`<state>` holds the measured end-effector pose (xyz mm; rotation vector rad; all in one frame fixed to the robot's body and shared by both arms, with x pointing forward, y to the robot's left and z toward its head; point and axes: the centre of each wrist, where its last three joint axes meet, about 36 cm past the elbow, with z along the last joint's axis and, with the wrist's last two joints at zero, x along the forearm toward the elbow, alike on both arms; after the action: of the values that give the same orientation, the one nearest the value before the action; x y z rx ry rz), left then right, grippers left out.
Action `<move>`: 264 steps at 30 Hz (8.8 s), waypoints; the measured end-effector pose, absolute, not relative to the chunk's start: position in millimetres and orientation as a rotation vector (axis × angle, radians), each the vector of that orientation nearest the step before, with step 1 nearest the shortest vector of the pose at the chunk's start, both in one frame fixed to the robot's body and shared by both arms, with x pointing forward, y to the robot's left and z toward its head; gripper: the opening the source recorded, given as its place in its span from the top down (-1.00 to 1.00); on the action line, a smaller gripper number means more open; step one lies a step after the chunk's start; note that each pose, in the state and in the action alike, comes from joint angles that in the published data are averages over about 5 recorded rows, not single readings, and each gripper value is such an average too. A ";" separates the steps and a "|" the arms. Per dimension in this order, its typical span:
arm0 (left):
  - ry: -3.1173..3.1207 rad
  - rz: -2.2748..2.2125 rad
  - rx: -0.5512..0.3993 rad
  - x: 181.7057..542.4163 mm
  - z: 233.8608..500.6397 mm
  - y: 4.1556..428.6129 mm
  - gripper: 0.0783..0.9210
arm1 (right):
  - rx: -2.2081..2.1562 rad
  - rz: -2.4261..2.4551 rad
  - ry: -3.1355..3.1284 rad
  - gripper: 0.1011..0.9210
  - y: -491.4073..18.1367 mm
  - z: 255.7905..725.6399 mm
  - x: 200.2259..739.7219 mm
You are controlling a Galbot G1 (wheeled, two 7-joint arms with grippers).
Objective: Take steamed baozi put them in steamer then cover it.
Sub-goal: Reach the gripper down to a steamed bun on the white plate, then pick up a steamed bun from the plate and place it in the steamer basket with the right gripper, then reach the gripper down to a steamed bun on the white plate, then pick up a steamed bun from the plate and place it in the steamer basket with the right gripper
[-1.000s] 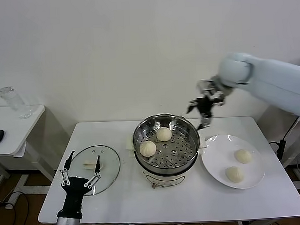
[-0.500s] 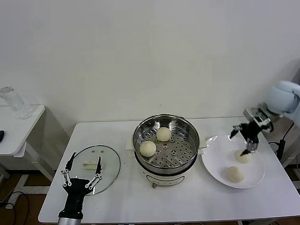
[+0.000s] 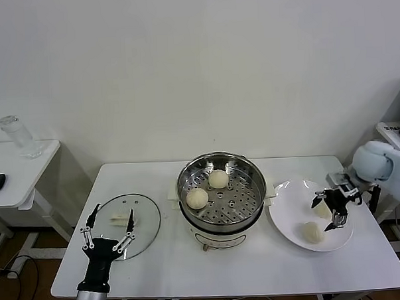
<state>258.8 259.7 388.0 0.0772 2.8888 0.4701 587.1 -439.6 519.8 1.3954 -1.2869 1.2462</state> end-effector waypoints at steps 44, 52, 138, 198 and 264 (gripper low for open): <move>2.877 0.473 0.067 260.1 390.2 260.6 -0.77 | 1.432 1.373 -1.296 -0.25 -422.0 534.8 602.2; 2.880 0.471 0.077 258.6 388.7 259.0 -0.77 | 1.520 1.574 -1.304 -0.24 -385.7 619.8 629.4; 2.867 0.476 0.053 259.8 385.3 265.2 -0.77 | 1.531 1.702 -1.309 -0.76 -395.9 672.1 657.5; 2.872 0.486 0.029 258.8 388.3 269.8 -0.77 | 1.247 1.253 -1.437 -0.29 -492.1 536.9 662.9; 2.856 0.482 0.011 261.3 389.7 270.8 -0.77 | 1.621 1.511 -1.084 -0.76 -164.2 617.2 678.6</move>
<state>261.3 270.8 389.7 0.0111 2.8559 0.4819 678.6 -164.2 617.2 1.6211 -1.0838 1.5112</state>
